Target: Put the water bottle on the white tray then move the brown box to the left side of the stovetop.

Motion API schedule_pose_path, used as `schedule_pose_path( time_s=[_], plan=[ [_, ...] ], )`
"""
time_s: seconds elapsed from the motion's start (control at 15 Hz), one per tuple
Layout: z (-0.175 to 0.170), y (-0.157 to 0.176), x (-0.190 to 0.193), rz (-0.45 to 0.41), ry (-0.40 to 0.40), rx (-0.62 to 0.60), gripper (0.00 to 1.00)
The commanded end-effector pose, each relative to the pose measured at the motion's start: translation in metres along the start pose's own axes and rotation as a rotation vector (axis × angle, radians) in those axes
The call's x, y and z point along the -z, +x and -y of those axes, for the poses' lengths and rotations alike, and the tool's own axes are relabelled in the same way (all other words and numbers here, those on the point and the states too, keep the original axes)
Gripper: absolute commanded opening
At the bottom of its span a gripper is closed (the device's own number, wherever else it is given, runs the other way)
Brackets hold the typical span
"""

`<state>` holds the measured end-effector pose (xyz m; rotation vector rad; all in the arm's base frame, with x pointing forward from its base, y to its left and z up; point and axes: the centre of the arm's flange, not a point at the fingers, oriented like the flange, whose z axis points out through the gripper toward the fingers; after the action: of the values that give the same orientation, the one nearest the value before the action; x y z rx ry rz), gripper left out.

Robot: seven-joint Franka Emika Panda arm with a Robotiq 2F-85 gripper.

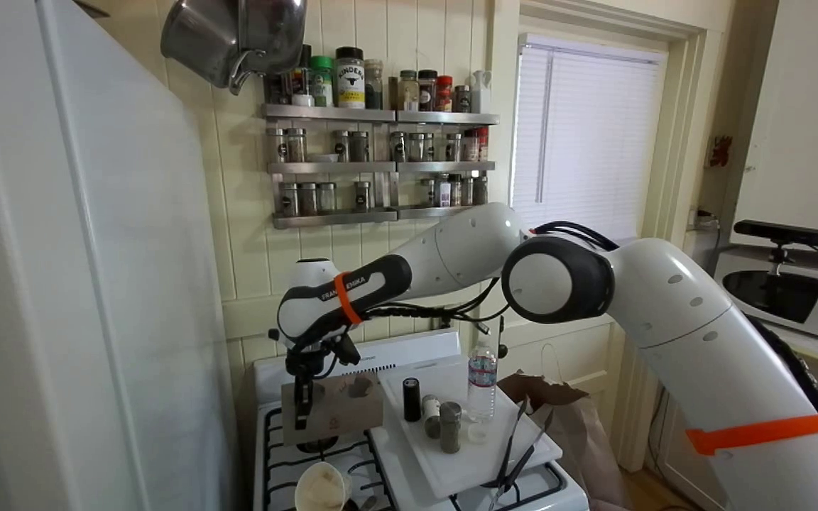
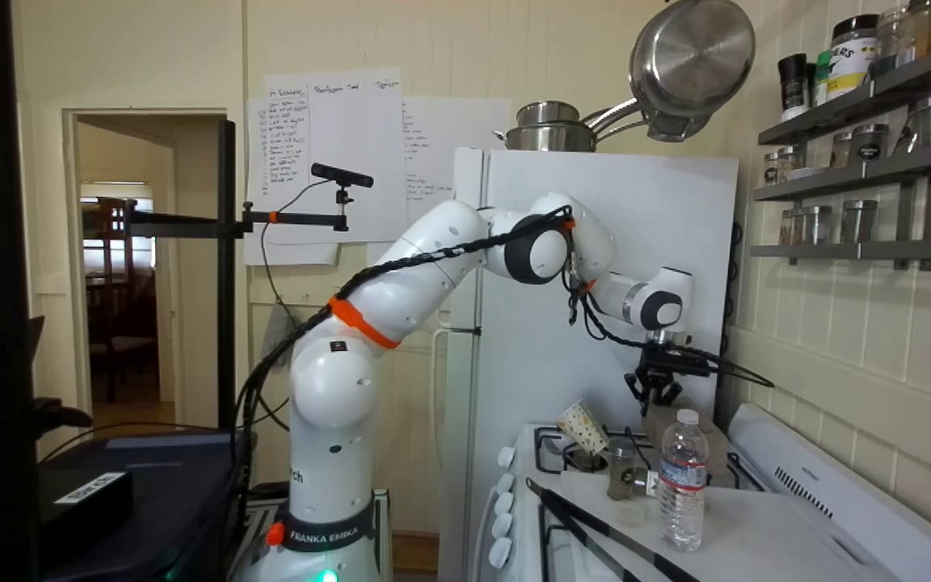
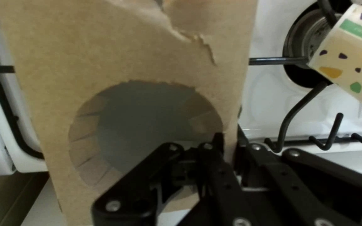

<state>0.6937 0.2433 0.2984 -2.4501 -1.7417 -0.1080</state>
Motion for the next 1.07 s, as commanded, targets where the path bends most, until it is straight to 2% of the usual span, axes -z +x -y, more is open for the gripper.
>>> schedule_pose_path(
  time_s=[0.0,0.13,0.33,0.6,0.67,0.8,0.87,1.0],
  plan=[
    [-0.012,0.004,-0.007,0.014,0.027,-0.027,0.32],
    [-0.014,0.003,0.000,0.004,0.007,-0.034,0.46],
    [-0.018,0.002,0.032,0.002,-0.060,-0.049,0.68],
    [-0.014,0.001,0.082,0.029,-0.188,-0.051,0.99],
    [-0.007,0.001,0.099,0.029,-0.210,-0.045,1.00],
    [0.013,0.005,0.133,-0.028,-0.208,0.001,1.00],
    [0.023,0.008,0.146,-0.025,-0.207,0.023,1.00],
    [0.045,0.007,0.167,0.061,-0.223,0.024,1.00]
  ],
)
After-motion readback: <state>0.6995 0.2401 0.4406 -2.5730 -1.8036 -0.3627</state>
